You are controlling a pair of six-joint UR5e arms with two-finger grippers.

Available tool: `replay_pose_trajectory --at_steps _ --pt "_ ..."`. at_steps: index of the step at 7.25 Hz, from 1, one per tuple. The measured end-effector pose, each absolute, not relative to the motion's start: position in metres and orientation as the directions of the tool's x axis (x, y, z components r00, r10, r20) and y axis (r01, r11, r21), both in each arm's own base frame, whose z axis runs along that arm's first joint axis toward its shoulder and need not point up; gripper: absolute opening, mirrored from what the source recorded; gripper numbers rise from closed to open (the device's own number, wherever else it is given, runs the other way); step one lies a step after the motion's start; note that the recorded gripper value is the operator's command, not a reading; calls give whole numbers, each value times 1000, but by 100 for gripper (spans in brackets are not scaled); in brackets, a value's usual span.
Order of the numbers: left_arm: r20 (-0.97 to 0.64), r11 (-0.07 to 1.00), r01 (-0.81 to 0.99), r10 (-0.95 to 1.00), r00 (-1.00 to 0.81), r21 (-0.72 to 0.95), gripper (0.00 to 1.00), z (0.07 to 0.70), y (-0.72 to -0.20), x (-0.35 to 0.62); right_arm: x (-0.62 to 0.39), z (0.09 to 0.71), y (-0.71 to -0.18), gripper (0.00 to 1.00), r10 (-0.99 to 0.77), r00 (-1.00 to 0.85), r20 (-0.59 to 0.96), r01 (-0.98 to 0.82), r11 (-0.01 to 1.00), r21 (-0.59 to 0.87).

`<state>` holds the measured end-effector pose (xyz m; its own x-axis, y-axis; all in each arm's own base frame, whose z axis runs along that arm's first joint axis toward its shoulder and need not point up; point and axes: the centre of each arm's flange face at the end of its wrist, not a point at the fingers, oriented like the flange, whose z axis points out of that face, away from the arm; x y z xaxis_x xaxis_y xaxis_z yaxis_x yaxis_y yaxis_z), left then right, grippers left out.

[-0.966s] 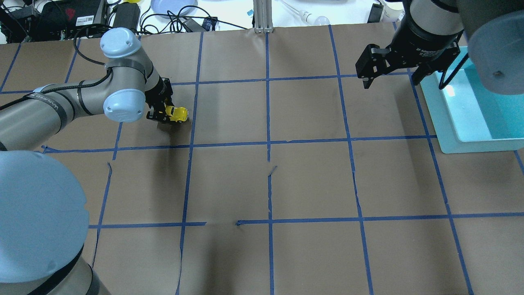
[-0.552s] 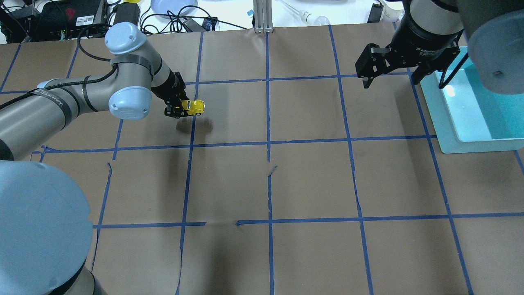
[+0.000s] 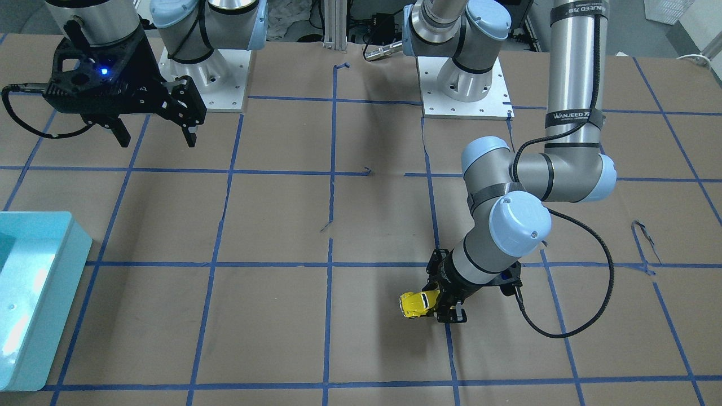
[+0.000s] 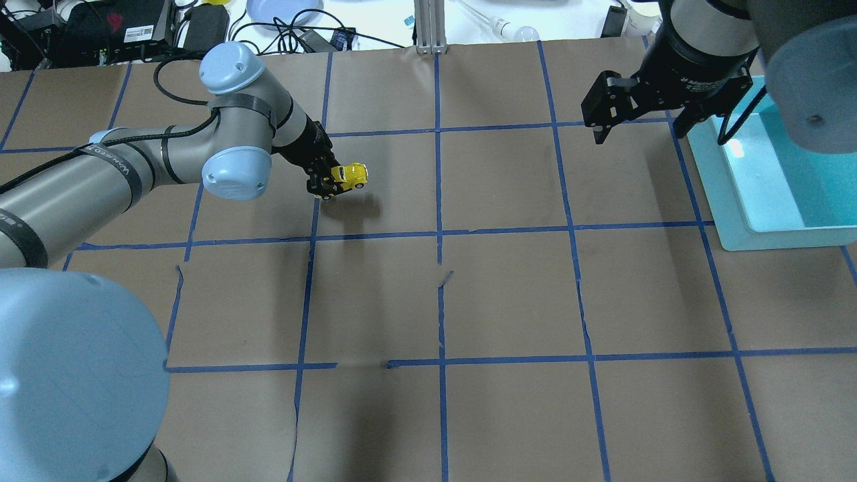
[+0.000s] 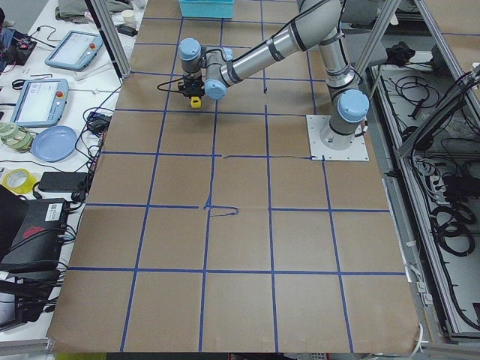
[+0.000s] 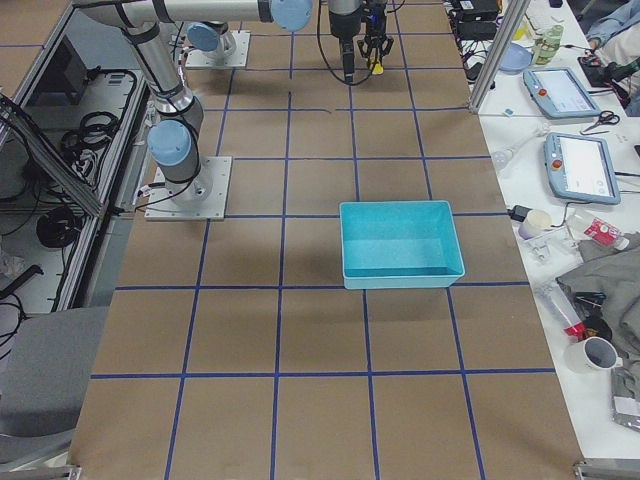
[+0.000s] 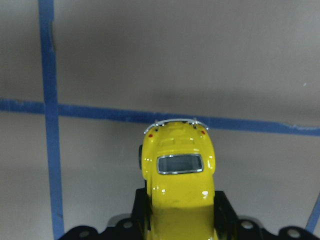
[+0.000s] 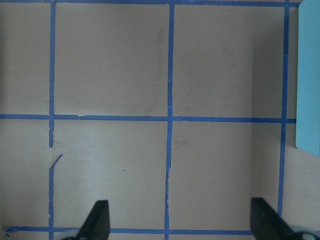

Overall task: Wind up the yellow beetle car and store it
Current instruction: 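Close the left gripper on the yellow car and drag it forward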

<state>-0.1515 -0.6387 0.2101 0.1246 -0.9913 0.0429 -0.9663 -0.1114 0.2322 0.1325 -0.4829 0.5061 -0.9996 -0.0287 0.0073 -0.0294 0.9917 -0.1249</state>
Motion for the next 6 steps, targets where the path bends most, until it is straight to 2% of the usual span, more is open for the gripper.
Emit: replay_pose_trajectory --at_steps 6 --pt "39 -26 -986 -999 33 163 0 187 -646 -131 133 505 -482 100 -30 -1000 7 -31 992 -123"
